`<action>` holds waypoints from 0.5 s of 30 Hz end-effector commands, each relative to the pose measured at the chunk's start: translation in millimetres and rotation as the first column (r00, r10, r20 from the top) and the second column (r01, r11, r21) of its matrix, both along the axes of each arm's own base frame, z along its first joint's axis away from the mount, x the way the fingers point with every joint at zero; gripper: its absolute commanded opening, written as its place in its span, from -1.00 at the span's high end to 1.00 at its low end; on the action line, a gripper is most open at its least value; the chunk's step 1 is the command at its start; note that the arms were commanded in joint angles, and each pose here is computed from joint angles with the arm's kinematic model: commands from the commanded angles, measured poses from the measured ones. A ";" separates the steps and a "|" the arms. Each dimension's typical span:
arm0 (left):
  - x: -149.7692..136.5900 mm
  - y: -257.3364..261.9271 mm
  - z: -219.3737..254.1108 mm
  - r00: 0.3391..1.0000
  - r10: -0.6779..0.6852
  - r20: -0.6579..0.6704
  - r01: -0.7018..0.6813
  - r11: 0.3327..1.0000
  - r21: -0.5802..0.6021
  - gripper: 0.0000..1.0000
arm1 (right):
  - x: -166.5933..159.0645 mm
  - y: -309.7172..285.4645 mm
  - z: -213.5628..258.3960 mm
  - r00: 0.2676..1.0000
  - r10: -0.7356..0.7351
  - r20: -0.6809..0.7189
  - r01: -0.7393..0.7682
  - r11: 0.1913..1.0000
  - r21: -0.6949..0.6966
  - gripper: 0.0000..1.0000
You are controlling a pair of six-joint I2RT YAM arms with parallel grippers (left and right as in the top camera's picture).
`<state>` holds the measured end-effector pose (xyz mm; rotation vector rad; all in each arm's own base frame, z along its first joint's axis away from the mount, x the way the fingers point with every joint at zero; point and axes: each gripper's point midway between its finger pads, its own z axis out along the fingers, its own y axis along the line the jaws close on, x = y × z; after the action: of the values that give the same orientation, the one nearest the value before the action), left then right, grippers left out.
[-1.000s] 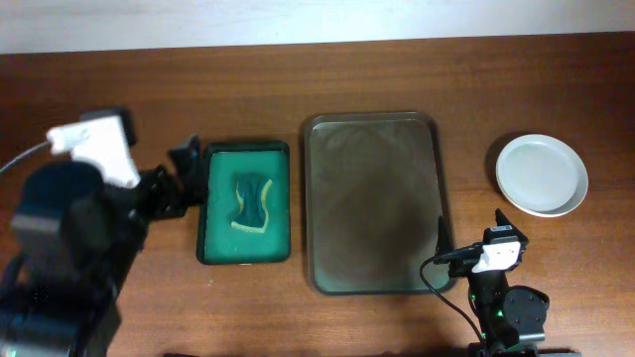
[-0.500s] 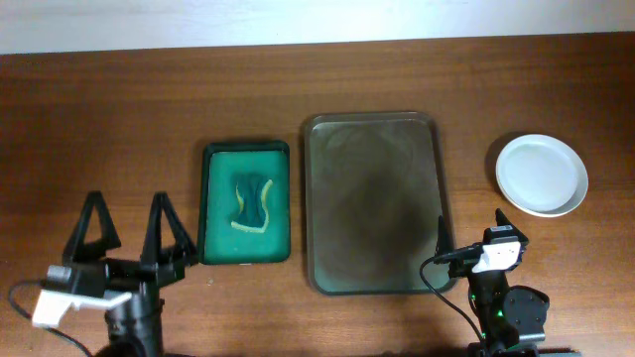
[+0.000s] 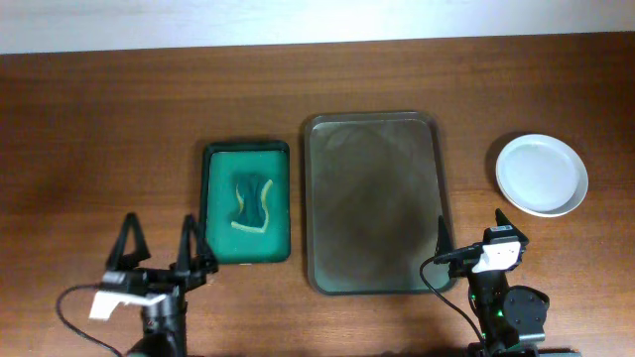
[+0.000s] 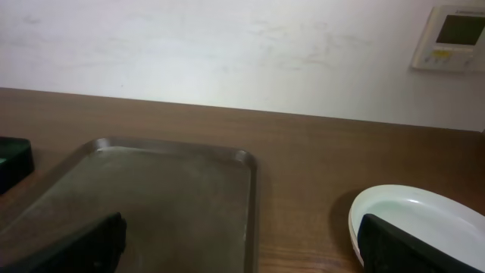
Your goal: Clean dirty plates on tray and stack at the side
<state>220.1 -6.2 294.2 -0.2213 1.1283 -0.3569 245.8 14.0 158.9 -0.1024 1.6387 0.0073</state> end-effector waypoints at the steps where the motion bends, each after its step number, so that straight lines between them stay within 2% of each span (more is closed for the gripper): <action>1: 17.1 -0.9 -51.6 0.985 -0.002 -0.174 0.003 1.000 0.005 -0.99 | -0.3 2.4 -2.3 1.000 0.012 -0.003 -0.012 1.000 -0.003 -0.96; 4: 25.9 -1.7 -105.0 0.931 0.019 -0.365 0.004 0.998 0.062 -0.99 | -0.3 2.4 -2.3 1.000 0.012 -0.003 -0.012 1.000 -0.003 -0.96; 5: 26.0 -1.7 -131.9 0.887 0.042 -0.460 0.013 0.993 0.117 -0.99 | -0.3 2.4 -2.3 1.000 0.012 -0.003 -0.012 1.000 -0.003 -0.96; 6: 25.6 -3.1 -138.2 0.876 0.052 -0.480 0.028 0.987 0.157 -0.99 | -0.3 2.4 -2.3 1.000 0.012 -0.003 -0.012 1.000 -0.003 -0.96; 8: 25.2 -10.3 -138.0 0.883 0.080 -0.463 0.080 0.946 0.314 -0.99 | -0.3 2.4 -2.3 1.000 0.012 -0.003 -0.012 1.000 -0.003 -0.96; 9: 25.1 -11.6 -138.3 0.884 0.087 -0.459 0.089 0.933 0.348 -0.99 | -0.3 2.4 -2.3 1.000 0.012 -0.003 -0.012 1.000 -0.003 -0.96; 13: 25.1 -11.5 -138.1 0.888 0.123 -0.443 0.092 0.897 0.433 -0.99 | -0.3 2.4 -2.3 1.000 0.012 -0.003 -0.012 1.000 -0.003 -0.96; 15: 25.1 -11.4 -138.1 0.888 0.126 -0.442 0.092 0.894 0.440 -0.99 | -0.2 2.5 -2.4 1.000 0.012 -0.004 -0.012 1.000 -0.003 -0.96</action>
<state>245.5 -15.6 157.4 0.0312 1.6511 -0.0577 245.8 14.0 159.0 -0.1030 1.6383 0.0068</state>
